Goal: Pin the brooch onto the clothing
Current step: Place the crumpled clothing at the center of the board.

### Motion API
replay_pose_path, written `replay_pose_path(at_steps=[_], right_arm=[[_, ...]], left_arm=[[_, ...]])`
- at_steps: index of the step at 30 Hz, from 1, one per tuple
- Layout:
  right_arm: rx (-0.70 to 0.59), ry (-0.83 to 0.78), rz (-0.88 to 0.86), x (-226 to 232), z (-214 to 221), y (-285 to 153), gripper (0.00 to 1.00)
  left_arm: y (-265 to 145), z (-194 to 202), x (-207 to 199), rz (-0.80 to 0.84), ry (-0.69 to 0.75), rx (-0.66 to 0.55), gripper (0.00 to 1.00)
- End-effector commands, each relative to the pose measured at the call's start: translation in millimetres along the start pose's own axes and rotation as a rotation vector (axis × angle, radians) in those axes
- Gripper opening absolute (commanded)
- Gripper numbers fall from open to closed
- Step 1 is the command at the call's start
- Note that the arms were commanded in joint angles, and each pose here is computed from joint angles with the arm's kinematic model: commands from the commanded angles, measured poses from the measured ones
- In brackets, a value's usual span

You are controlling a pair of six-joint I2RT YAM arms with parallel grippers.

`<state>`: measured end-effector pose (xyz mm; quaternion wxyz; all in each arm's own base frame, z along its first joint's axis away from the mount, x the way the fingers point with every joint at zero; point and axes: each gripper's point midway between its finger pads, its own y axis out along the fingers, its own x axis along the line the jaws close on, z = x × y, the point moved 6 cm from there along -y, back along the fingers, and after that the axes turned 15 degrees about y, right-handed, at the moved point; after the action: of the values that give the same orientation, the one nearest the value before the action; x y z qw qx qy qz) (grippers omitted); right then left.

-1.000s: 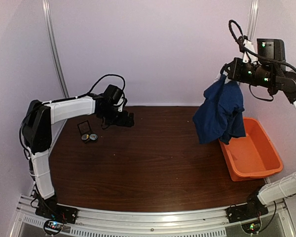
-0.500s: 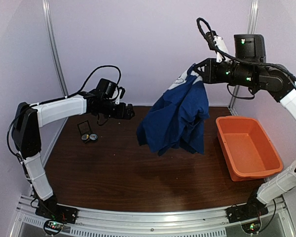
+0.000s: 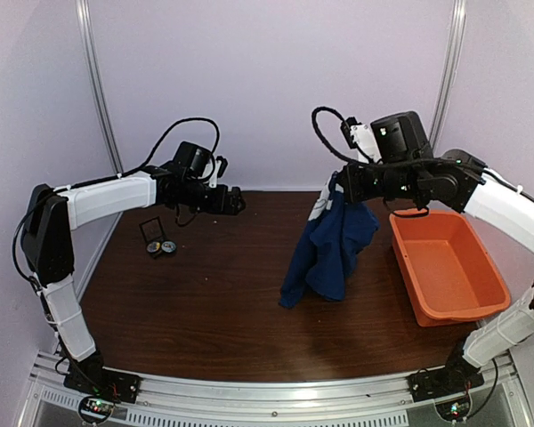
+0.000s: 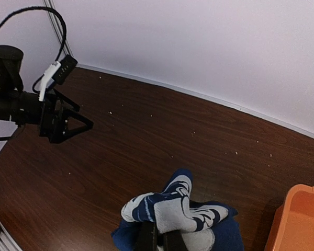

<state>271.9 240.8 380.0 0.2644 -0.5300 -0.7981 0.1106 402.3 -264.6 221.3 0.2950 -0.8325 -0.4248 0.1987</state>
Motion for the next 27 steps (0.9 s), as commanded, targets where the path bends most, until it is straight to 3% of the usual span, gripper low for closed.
replay_pose_path(at_steps=[1,7,27], right_arm=[[-0.055,0.036,0.075,-13,3,-1,0.0],[-0.02,0.023,0.23,-36,24,9,0.0],[-0.013,0.05,0.268,-54,46,8,0.0]], left_arm=[[-9,-9,0,0.013,0.015,-0.05,0.98],[-8,-8,1,0.012,0.012,-0.048,0.98],[-3,-5,0,0.019,0.009,-0.039,0.98]])
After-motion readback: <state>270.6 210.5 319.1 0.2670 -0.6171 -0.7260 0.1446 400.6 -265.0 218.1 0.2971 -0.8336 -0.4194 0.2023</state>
